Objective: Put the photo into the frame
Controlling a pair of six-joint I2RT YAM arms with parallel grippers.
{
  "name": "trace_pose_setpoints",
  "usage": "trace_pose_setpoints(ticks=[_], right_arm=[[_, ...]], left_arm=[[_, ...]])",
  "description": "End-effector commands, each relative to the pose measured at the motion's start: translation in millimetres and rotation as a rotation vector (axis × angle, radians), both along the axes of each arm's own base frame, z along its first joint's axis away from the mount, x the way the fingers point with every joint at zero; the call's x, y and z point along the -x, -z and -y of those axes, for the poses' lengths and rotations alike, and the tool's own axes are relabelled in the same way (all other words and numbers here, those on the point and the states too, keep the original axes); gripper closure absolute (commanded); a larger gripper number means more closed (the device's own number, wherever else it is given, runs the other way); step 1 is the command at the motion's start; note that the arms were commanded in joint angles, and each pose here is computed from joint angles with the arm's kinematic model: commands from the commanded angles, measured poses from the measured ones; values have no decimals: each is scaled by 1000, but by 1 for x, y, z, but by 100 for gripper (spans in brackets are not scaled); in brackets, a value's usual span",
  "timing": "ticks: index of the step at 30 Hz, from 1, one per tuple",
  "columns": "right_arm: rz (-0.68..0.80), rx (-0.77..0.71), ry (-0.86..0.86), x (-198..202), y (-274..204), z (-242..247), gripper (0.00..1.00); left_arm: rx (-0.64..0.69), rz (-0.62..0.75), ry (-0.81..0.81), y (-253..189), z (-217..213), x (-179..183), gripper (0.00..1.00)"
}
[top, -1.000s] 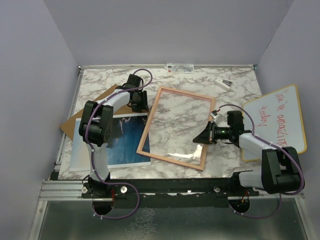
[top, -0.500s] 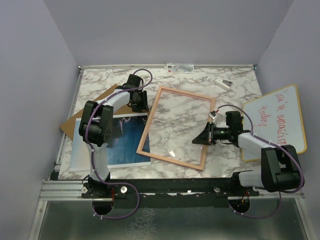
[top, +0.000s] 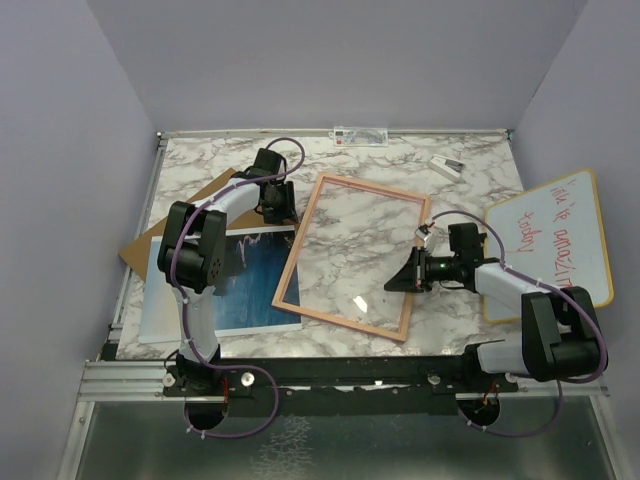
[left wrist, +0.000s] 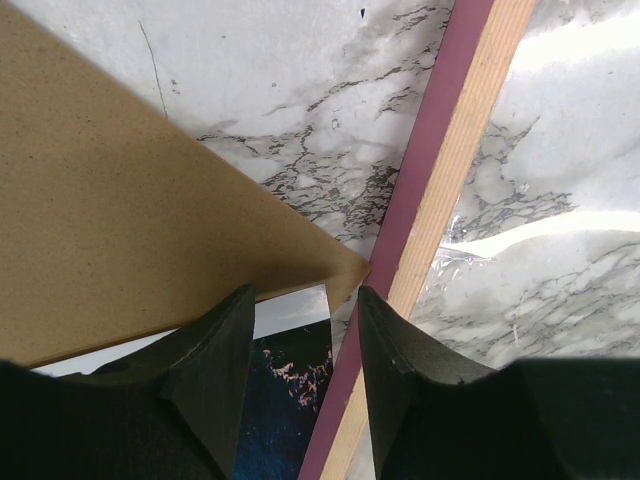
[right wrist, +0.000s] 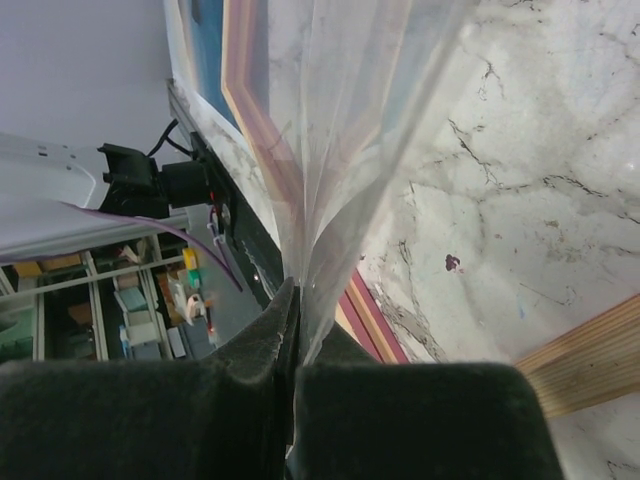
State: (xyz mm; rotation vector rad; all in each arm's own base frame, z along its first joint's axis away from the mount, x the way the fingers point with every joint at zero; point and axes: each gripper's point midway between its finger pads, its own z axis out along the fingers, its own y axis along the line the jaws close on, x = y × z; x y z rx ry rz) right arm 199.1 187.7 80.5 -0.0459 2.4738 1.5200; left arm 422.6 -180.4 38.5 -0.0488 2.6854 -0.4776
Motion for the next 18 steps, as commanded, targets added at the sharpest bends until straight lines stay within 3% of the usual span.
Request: trace_pose_setpoints(ticks=[1, 10, 18], right_arm=[[15, 25, -17, -3, 1, -1, 99], [59, 120, 7, -16, 7, 8, 99], [41, 11, -20, -9, -6, -3, 99]], left_arm=[[-15, -15, 10, 9, 0, 1, 53], [-15, -24, 9, 12, 0, 3, 52], [-9, -26, 11, 11, 2, 4, 52]])
